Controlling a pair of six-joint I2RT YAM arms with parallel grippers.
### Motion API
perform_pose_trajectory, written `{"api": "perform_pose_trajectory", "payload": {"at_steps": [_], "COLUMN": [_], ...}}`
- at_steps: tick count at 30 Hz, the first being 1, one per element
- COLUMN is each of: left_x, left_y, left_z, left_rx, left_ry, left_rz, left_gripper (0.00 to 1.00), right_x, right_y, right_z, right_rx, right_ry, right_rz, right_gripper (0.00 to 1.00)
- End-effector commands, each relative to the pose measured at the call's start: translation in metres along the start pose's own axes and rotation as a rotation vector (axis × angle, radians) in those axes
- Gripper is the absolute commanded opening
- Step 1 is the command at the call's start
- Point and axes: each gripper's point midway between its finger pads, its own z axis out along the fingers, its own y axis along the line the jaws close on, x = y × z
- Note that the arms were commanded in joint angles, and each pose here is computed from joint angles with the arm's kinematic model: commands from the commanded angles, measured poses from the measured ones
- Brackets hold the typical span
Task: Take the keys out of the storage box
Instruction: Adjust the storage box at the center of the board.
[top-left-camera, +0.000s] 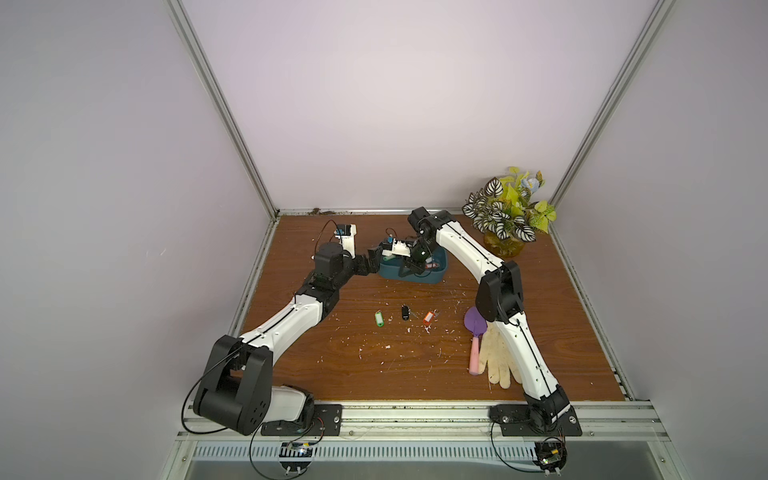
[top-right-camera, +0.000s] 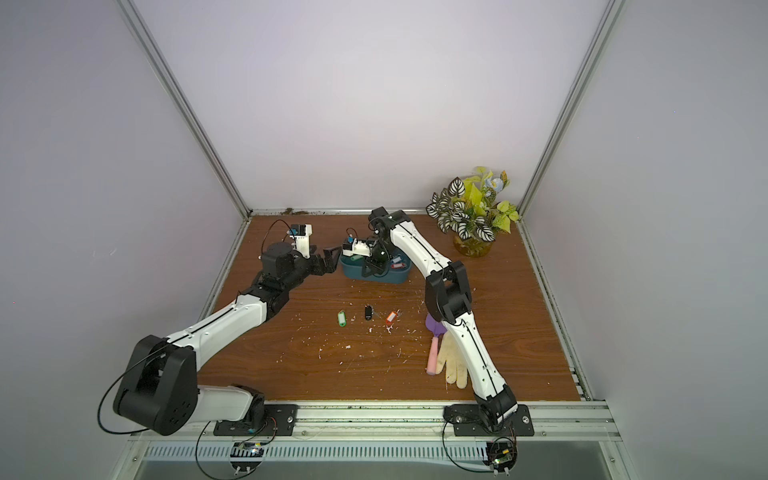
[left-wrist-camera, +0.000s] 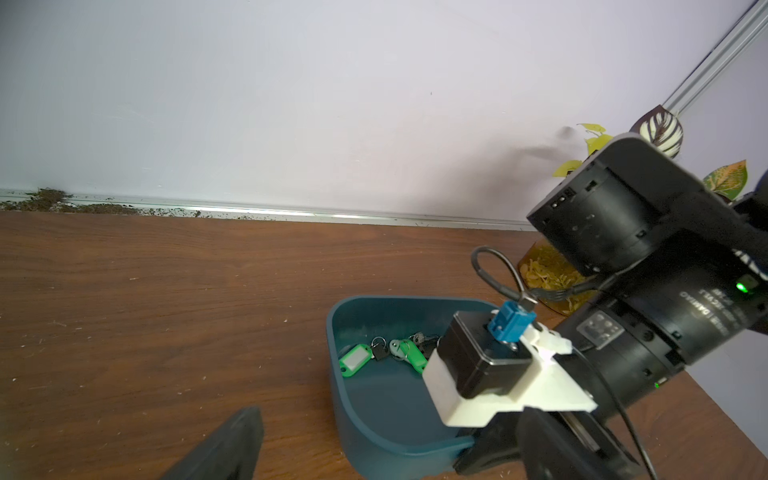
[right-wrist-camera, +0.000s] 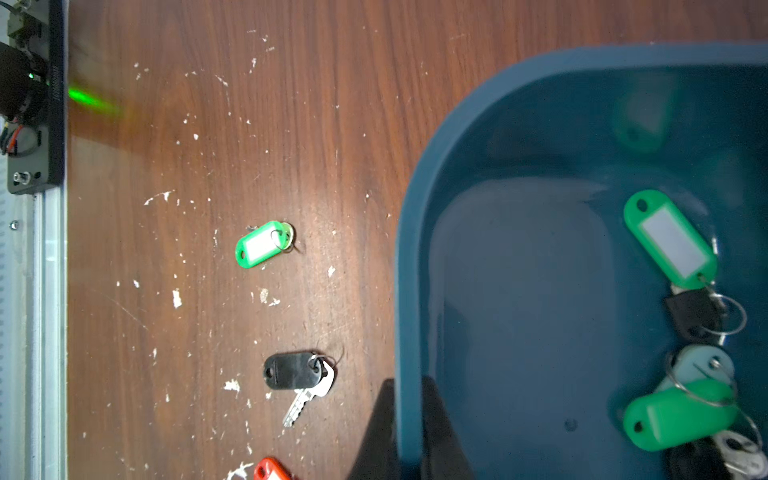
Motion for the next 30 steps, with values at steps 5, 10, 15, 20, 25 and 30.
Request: {"api": "perform_pose_trajectory", "payload": {"at_steps": [5,10,15,20,25,30], "left_x": [-0.01,-0.018,-0.027,-0.03,-0.029,-0.03], "left_y": [-0.001,0.002,0.007,0.012,0.014,0.018], "left_z": [-0.011,-0.02,-0.033,-0.043,-0.046,-0.049], "left_rx": [-0.014,-0.037,-0.068,-0.089,-0.097,-0.116], "left_ry": [-0.041,-0.077,-0.13,-0.157,-0.16,-0.17], "left_rz": [0.02,0.018,0.009,0.006,0.003,-0.002], "left_gripper": [0.99,0.99,0.99,0.99,0.99,0.99], "right_x": [-0.03,-0.037,-0.042,-0.04,-0.036,-0.026], "right_y": [0.043,0.049,0.058,0.06,0.059,0.052], "right_z": [-0.046,-0.062,-0.072,-0.07,-0.06,-0.042], "right_rx": [-0.084,-0.06,-0.072,-0.084,-0.109,-0.13], "right_ry": [-0.102,-0.123,-0.153,-0.147,-0.142,-0.107], "right_rz": [-0.063,-0.083,-0.108,-0.1,-0.081,-0.032], "right_gripper": [0.0,0.0,0.0,0.0,0.0,0.0]}}
